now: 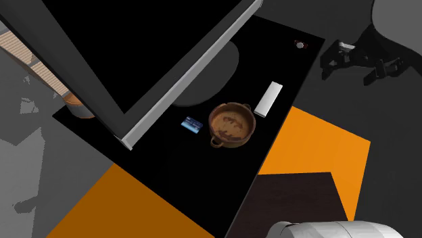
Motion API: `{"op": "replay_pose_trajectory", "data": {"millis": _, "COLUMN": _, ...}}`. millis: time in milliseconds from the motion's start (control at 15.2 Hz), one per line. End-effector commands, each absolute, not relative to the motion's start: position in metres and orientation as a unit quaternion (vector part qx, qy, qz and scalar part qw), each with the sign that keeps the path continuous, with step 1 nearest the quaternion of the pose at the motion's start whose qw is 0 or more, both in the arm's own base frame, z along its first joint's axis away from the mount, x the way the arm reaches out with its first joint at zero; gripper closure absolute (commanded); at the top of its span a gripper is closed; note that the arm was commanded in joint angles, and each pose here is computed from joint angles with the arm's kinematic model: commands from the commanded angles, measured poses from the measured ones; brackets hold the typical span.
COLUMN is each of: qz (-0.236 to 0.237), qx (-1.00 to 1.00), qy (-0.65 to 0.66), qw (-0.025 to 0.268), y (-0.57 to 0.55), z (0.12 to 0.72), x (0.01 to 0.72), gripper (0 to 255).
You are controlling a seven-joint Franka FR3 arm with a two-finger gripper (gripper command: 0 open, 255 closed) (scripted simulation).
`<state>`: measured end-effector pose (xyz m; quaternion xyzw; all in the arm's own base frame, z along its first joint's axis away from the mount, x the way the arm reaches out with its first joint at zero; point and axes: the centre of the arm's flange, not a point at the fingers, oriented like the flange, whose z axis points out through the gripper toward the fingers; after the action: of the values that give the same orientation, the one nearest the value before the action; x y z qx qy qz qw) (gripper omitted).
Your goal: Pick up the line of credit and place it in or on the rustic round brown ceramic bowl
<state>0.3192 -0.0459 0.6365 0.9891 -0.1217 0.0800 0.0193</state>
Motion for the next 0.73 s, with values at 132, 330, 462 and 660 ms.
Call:
{"op": "replay_pose_trajectory", "data": {"millis": 132, "qz": 0.090, "qx": 0.992, "qy": -0.093, "qw": 0.012, "y": -0.036, "z": 0.617, "x": 0.328, "gripper": 0}}
{"op": "replay_pose_trajectory", "data": {"millis": 330, "qz": 0.104, "qx": 0.993, "qy": -0.051, "qw": 0.000, "y": -0.019, "z": 0.588, "x": 0.341, "gripper": 0}}
{"op": "replay_pose_trajectory", "data": {"millis": 462, "qz": 0.114, "qx": 0.993, "qy": -0.022, "qw": -0.008, "y": -0.007, "z": 0.568, "x": 0.349, "gripper": 0}}
{"op": "replay_pose_trajectory", "data": {"millis": 660, "qz": 0.128, "qx": 0.991, "qy": 0.021, "qw": -0.019, "y": 0.012, "z": 0.540, "x": 0.361, "gripper": 0}}
